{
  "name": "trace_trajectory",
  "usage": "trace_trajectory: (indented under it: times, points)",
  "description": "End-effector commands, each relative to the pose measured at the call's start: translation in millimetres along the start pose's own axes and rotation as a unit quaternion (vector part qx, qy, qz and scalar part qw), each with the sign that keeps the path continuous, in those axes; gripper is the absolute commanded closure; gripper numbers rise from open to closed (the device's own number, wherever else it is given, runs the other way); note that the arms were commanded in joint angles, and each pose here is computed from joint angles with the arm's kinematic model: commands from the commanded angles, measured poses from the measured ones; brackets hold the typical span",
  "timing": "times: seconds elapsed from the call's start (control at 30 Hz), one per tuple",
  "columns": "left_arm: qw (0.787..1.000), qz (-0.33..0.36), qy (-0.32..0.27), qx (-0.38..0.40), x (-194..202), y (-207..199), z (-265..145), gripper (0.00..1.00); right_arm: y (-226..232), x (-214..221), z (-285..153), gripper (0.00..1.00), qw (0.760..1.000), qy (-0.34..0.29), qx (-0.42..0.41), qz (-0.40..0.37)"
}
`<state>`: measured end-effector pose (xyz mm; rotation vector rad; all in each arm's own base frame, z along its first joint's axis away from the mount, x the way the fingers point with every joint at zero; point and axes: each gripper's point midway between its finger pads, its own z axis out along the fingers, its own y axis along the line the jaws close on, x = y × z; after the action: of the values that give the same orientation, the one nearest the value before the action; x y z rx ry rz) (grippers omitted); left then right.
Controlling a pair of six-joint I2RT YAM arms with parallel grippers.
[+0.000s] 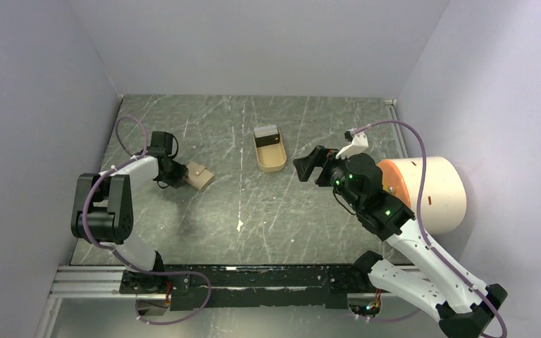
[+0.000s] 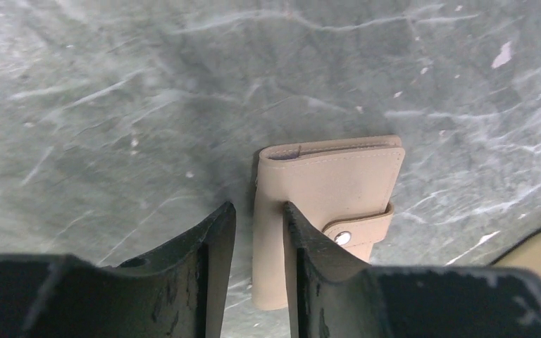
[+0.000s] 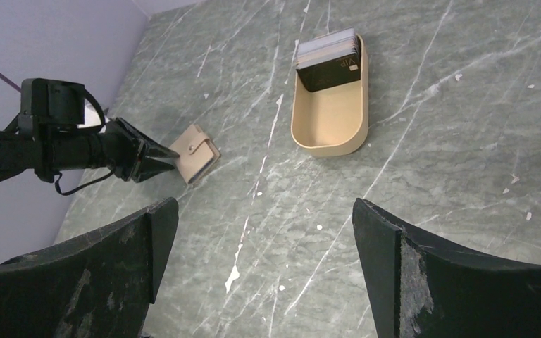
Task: Put the credit cards into the card holder
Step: Pick up the card holder from the center of the board.
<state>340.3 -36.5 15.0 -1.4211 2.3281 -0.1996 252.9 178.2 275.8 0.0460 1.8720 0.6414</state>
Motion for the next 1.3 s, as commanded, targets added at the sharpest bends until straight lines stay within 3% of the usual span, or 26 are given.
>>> trace_trajectory:
  times: [0.0,0.23,0.47,0.77,0.93,1.2,1.27]
  points:
    - [1.000,0.011,0.023,-0.002,9,4,21,0.65,2,-7,-1,0.03,1.000,-0.009,-0.002,0.008]
    - [0.999,0.039,0.026,0.027,7,-9,15,0.91,3,-4,1,0.04,1.000,-0.002,-0.003,0.015]
    - [0.987,0.096,0.043,0.122,15,-33,-21,0.91,11,3,4,0.05,1.000,0.022,-0.018,0.014]
    - [0.948,0.212,0.118,0.207,79,-42,-59,0.91,24,35,28,0.17,0.994,0.095,-0.038,0.029]
    - [0.919,0.261,0.161,0.249,123,-44,-81,0.91,31,67,46,0.24,0.986,0.152,-0.047,0.042]
    - [0.881,0.273,0.237,0.305,176,-29,-95,0.91,47,137,74,0.39,0.969,0.242,-0.039,0.031]
    - [0.874,0.272,0.257,0.311,184,-23,-95,0.86,54,152,80,0.43,0.965,0.259,-0.037,0.024]
